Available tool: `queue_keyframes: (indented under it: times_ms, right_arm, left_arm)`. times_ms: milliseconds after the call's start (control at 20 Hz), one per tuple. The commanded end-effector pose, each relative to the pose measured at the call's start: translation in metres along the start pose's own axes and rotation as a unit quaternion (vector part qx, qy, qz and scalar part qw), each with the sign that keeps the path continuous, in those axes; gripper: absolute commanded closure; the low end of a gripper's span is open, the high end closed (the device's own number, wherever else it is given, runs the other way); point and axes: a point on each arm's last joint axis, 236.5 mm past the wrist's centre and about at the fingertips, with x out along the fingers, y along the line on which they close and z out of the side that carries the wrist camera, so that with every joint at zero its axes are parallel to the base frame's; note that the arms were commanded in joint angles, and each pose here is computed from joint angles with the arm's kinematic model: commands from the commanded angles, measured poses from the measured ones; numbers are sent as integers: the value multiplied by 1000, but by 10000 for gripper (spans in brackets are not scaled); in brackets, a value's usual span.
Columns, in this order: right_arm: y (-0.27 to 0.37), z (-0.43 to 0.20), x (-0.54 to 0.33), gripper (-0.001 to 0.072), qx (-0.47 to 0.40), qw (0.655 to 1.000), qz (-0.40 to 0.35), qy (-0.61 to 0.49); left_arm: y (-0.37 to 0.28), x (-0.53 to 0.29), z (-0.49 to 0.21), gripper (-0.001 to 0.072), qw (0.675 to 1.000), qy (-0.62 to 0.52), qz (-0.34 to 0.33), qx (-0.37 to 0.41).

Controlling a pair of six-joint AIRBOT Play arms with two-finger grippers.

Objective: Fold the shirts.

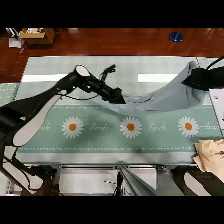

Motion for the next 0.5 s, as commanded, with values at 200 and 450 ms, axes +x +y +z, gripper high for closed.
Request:
queue_keyframes:
  times_ms: [200, 450]
  right_arm:
    - [13, -11, -9, 692, 15, 1000, 18, 11]
    - [13, -11, -9, 692, 15, 1000, 18, 11]
  left_arm:
    - [-39, 99, -23, 686, 1000, -2, 10, 1]
    - [-32, 95, -9, 688, 1000, -26, 2, 2]
